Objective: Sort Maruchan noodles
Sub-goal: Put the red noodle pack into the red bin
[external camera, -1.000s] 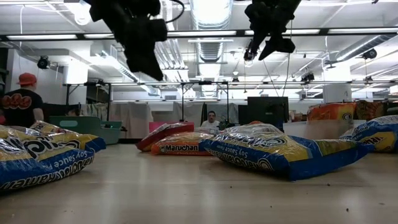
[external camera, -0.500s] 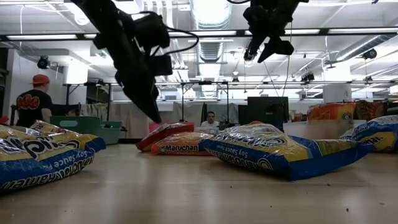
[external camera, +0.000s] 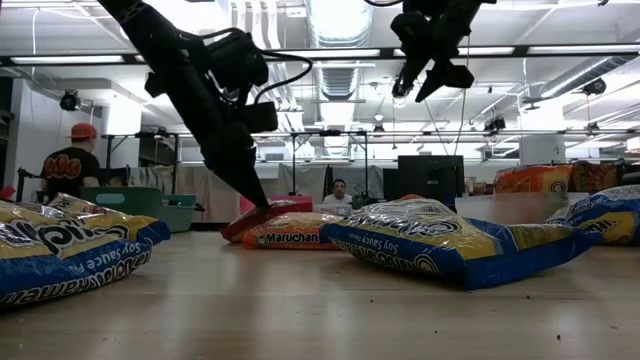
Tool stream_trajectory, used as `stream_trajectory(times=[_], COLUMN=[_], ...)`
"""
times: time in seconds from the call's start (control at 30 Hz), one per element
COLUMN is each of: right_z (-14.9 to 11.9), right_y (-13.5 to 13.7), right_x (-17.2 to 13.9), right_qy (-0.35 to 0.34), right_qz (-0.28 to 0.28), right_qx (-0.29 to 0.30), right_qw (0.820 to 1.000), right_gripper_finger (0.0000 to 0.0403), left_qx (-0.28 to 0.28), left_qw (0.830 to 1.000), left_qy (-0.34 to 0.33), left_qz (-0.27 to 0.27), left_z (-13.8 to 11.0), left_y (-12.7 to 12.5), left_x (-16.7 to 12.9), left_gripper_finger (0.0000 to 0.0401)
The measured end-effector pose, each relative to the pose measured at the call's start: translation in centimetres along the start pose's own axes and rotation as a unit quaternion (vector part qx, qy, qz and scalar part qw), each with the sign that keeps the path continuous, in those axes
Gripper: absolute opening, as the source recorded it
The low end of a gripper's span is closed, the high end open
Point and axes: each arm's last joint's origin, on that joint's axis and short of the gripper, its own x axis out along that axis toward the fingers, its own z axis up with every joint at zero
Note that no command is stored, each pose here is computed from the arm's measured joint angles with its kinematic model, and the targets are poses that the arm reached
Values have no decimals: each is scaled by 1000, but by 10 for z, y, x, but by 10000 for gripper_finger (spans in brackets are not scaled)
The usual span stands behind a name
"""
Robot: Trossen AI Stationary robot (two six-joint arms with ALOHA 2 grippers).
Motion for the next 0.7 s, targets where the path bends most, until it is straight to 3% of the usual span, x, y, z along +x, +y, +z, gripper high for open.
stream_trajectory(times=[0.53, 0.7], right_z=[0, 0], right_y=[0, -1], right_x=[0, 0], right_qy=[-3, -5], right_qz=[-8, -12], right_qx=[2, 9], right_qw=[1000, 1000], right_gripper_finger=[178, 178], left_qx=[-37, -55], left_qw=[999, 998], left_qy=[-13, -15], left_qz=[1, 16], left_z=[-27, -35], left_y=[-2, -1], left_x=[10, 12], left_gripper_finger=[211, 184])
